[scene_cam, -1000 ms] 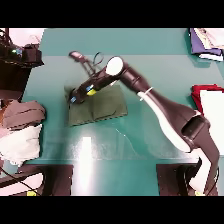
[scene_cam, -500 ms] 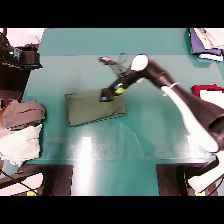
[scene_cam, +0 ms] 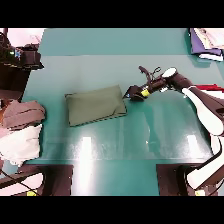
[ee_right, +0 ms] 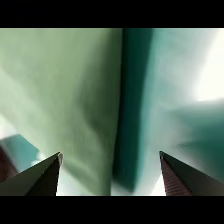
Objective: Fold the shirts.
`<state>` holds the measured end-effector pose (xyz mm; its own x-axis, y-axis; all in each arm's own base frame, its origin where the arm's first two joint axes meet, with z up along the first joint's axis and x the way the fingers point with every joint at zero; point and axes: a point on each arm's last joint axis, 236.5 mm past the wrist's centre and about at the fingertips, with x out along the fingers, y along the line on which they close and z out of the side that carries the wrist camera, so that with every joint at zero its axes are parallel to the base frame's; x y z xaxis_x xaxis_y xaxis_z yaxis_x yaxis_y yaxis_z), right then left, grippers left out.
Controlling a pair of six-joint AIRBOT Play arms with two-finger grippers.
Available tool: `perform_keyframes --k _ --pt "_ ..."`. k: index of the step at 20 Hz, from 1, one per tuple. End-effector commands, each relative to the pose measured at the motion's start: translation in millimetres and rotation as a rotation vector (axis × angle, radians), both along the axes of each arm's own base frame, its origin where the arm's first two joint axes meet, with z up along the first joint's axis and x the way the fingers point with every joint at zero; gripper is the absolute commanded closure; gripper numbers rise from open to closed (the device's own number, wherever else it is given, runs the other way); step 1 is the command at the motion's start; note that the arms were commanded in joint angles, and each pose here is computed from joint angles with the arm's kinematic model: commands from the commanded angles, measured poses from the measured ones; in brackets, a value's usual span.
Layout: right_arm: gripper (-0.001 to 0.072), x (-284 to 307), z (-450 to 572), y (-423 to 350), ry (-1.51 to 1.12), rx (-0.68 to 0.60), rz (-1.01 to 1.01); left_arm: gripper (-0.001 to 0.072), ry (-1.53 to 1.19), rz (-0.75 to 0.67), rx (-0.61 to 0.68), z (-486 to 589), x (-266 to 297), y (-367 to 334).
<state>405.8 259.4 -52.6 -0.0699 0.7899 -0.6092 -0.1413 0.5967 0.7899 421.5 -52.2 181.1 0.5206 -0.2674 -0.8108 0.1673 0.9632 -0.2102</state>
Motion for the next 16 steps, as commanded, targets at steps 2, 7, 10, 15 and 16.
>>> perform_keyframes --k 2,7,10,15,16 --pt "0.0013 4 -1 53 0.029 0.131 0.035 0.0676 -0.002 -0.006 0.001 0 0 0" --pt "0.0131 -11 5 116 -0.035 0.15 0.169 0.0676 0.011 -0.017 0.006 -2 -4 -1" --pt "0.0659 -20 11 132 -0.098 0.159 0.236 0.0676 0.021 -0.026 0.011 -3 -6 -1" --pt "0.0693 2 42 90 -0.215 0.076 0.22 0.0676 0.049 -0.035 0.013 -6 -12 -1" --pt "0.0693 12 51 64 -0.242 0.035 0.182 0.0676 0.057 -0.037 0.013 -7 -14 -1"
